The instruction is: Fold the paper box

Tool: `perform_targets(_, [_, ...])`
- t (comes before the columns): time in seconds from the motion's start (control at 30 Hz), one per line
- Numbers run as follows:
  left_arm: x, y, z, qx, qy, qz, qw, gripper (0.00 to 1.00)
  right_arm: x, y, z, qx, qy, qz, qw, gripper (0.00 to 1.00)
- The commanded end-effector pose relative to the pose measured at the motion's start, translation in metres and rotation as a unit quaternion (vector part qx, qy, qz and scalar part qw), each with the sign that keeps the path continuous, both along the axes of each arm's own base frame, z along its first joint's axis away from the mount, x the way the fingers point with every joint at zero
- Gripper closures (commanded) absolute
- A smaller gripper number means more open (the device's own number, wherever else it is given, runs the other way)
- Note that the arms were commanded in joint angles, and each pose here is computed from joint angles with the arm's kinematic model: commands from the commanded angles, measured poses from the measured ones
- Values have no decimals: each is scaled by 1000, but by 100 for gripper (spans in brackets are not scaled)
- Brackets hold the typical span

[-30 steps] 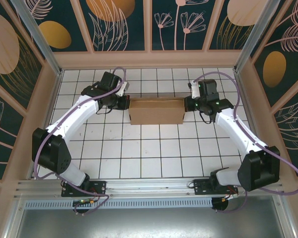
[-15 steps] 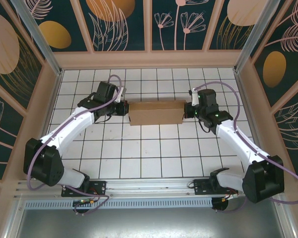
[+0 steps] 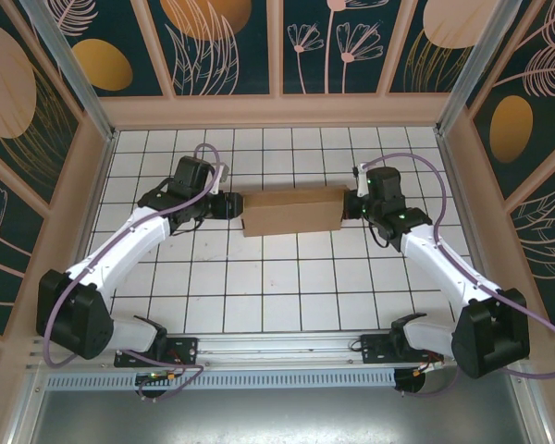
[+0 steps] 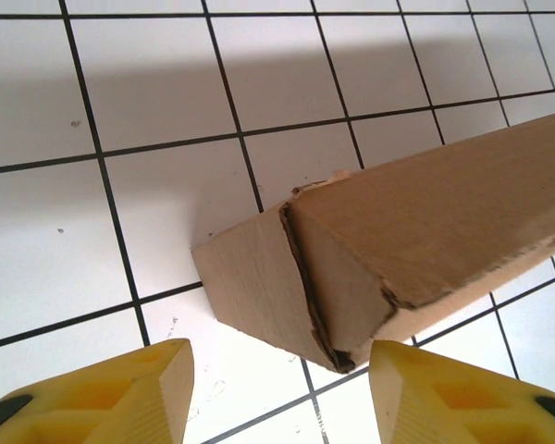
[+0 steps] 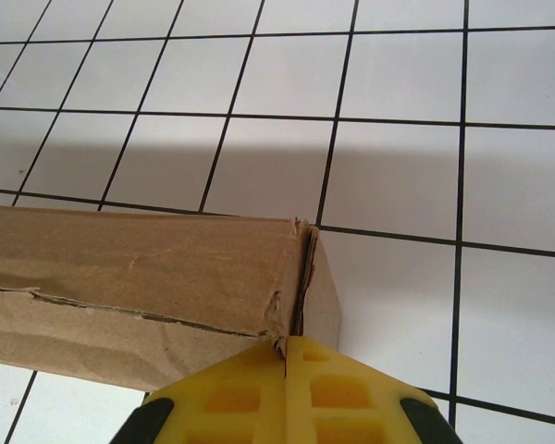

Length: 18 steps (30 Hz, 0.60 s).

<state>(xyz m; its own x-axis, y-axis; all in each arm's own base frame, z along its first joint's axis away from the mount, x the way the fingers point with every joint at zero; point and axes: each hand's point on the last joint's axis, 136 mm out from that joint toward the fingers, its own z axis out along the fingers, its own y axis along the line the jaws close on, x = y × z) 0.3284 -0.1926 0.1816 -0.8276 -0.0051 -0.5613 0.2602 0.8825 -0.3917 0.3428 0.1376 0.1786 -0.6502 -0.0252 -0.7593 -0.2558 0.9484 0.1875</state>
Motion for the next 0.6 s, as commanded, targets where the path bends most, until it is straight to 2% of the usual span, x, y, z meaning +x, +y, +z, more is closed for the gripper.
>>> perform_targets(0.0, [-6, -1, 24, -5, -26, -19, 999, 47, -9, -5, -23, -26, 45, -10, 999, 100])
perform_targets(0.13, [-15, -5, 31, -18, -27, -38, 999, 48, -8, -4, -21, -26, 42, -13, 999, 100])
perform_targets(0.27, [-16, -18, 61, -75, -57, -53, 994, 52, -8, -2, -23, -28, 44, -12, 999, 100])
perform_targets(0.57, [38, -4, 55, -28, -81, 46, 995, 46, -10, 0, -27, -28, 51, -11, 998, 100])
